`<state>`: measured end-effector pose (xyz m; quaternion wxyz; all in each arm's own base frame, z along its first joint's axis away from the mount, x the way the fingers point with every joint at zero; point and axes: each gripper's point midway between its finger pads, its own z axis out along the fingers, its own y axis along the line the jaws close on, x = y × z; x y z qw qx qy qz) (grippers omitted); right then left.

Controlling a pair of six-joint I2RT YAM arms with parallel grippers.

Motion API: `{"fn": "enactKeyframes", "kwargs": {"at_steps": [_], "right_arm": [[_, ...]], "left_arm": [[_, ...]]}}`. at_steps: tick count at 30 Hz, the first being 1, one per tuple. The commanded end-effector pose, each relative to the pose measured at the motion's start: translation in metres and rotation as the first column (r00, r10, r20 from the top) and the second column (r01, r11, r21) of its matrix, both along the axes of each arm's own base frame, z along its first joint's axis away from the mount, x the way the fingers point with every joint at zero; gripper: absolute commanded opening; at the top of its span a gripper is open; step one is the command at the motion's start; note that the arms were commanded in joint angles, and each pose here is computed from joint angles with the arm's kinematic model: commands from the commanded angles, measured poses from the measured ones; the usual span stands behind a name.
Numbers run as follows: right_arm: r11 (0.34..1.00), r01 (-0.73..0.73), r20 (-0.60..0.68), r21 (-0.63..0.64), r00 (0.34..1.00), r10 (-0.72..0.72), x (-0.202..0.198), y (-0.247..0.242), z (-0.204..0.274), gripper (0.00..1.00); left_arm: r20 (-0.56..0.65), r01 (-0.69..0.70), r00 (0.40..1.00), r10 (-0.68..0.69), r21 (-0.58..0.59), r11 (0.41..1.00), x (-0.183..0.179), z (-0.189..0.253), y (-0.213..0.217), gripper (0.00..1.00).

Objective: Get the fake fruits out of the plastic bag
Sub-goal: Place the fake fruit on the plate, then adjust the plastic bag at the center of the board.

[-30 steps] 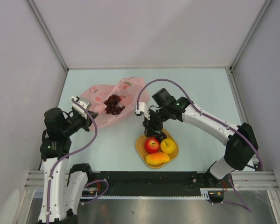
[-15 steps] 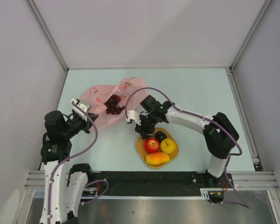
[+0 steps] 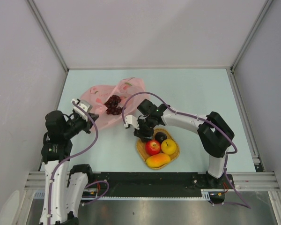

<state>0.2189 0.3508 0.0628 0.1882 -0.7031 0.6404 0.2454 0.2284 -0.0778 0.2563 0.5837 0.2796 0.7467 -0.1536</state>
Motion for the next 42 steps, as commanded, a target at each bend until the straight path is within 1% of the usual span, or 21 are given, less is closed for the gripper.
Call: {"fn": "enactKeyframes", "kwargs": {"at_steps": [1, 3, 4, 6, 9, 10, 12, 13, 17, 18, 19, 21, 22, 26, 28, 30, 31, 32, 35, 38, 42], "right_arm": [[0.999, 0.017, 0.008, 0.030, 1.000, -0.017, 0.008, 0.011, 0.008, 0.00], [0.999, 0.027, -0.009, 0.031, 1.000, -0.026, 0.005, 0.012, 0.008, 0.04], [0.999, 0.034, -0.023, 0.025, 0.999, -0.034, 0.004, 0.010, 0.008, 0.11], [0.999, 0.048, -0.052, 0.021, 0.998, -0.046, 0.000, 0.009, 0.007, 0.15], [0.998, 0.056, -0.086, 0.018, 0.995, -0.054, -0.002, 0.005, 0.006, 0.26], [0.998, 0.060, -0.087, 0.022, 0.994, -0.058, 0.000, 0.005, 0.007, 0.37], [0.998, 0.058, -0.088, 0.023, 0.995, -0.056, -0.001, 0.005, 0.008, 0.48], [0.998, 0.060, -0.087, 0.027, 0.995, -0.058, 0.000, 0.005, 0.010, 0.63], [0.997, 0.073, -0.114, 0.010, 0.991, -0.072, 0.001, 0.005, 0.010, 0.76], [0.997, 0.075, -0.129, 0.007, 0.989, -0.073, 0.000, 0.006, 0.011, 0.77], [0.996, 0.084, -0.138, 0.010, 0.987, -0.082, 0.002, 0.008, 0.015, 0.83], [0.995, 0.085, -0.161, 0.043, 0.984, -0.077, 0.002, 0.012, 0.025, 0.88], [0.995, 0.082, -0.172, 0.055, 0.982, -0.072, 0.001, 0.014, 0.030, 0.99], [0.987, 0.016, -0.200, 0.162, 0.980, 0.017, -0.002, 0.030, 0.082, 1.00], [0.987, 0.042, -0.217, 0.155, 0.976, -0.007, 0.002, 0.031, 0.095, 1.00], [0.977, 0.063, -0.211, 0.203, 0.977, -0.019, 0.019, 0.039, 0.122, 1.00], [0.983, 0.061, -0.261, 0.174, 0.965, -0.013, 0.013, 0.030, 0.127, 1.00], [0.973, 0.046, -0.315, 0.224, 0.949, 0.028, 0.009, 0.032, 0.143, 1.00], [0.941, 0.123, -0.330, 0.314, 0.944, -0.013, 0.030, 0.037, 0.175, 1.00], [0.903, 0.142, -0.333, 0.406, 0.943, 0.001, 0.040, 0.049, 0.206, 0.88], [0.843, 0.225, -0.358, 0.489, 0.933, -0.042, 0.057, 0.074, 0.240, 0.67]], "left_arm": [[0.009, -0.002, 1.000, 0.002, -0.013, 1.000, 0.005, 0.003, 0.000, 0.04], [0.009, -0.002, 1.000, 0.002, -0.010, 1.000, 0.005, 0.003, 0.000, 0.04], [0.004, -0.002, 1.000, 0.002, -0.008, 1.000, 0.004, 0.002, 0.000, 0.04], [0.003, -0.001, 1.000, 0.001, -0.006, 1.000, 0.004, 0.001, 0.000, 0.05], [-0.005, 0.000, 1.000, 0.000, -0.006, 1.000, 0.004, -0.001, 0.000, 0.05], [-0.002, 0.001, 1.000, -0.001, -0.006, 1.000, 0.004, -0.001, 0.000, 0.05], [-0.003, -0.002, 1.000, 0.002, -0.007, 1.000, 0.005, -0.001, 0.001, 0.05], [-0.002, -0.003, 1.000, 0.003, -0.008, 1.000, 0.005, -0.001, 0.001, 0.05], [-0.002, -0.003, 1.000, 0.003, -0.005, 1.000, 0.006, -0.002, 0.001, 0.05], [-0.006, -0.002, 1.000, 0.002, -0.006, 1.000, 0.006, -0.003, 0.001, 0.05], [-0.007, -0.003, 1.000, 0.003, -0.008, 1.000, 0.005, -0.003, 0.001, 0.05], [-0.010, 0.000, 1.000, 0.000, -0.006, 1.000, 0.005, -0.004, 0.000, 0.05], [-0.009, 0.000, 1.000, 0.000, -0.005, 1.000, 0.005, -0.004, 0.001, 0.05], [-0.014, -0.005, 1.000, 0.005, -0.001, 1.000, 0.004, -0.004, 0.001, 0.05], [-0.014, -0.015, 1.000, 0.015, 0.003, 1.000, 0.005, -0.004, 0.003, 0.05], [-0.028, -0.041, 0.999, 0.041, 0.011, 0.999, 0.007, -0.011, 0.007, 0.05], [-0.025, -0.065, 0.998, 0.065, 0.016, 0.998, 0.008, -0.012, 0.011, 0.04], [-0.030, -0.113, 0.993, 0.114, 0.030, 0.993, 0.012, -0.017, 0.019, 0.03], [-0.040, -0.166, 0.985, 0.168, 0.041, 0.985, 0.012, -0.023, 0.027, 0.00], [-0.052, -0.173, 0.983, 0.175, 0.044, 0.984, 0.009, -0.023, 0.028, 0.00], [-0.052, -0.175, 0.983, 0.176, 0.029, 0.984, 0.004, -0.018, 0.027, 0.00]]}}
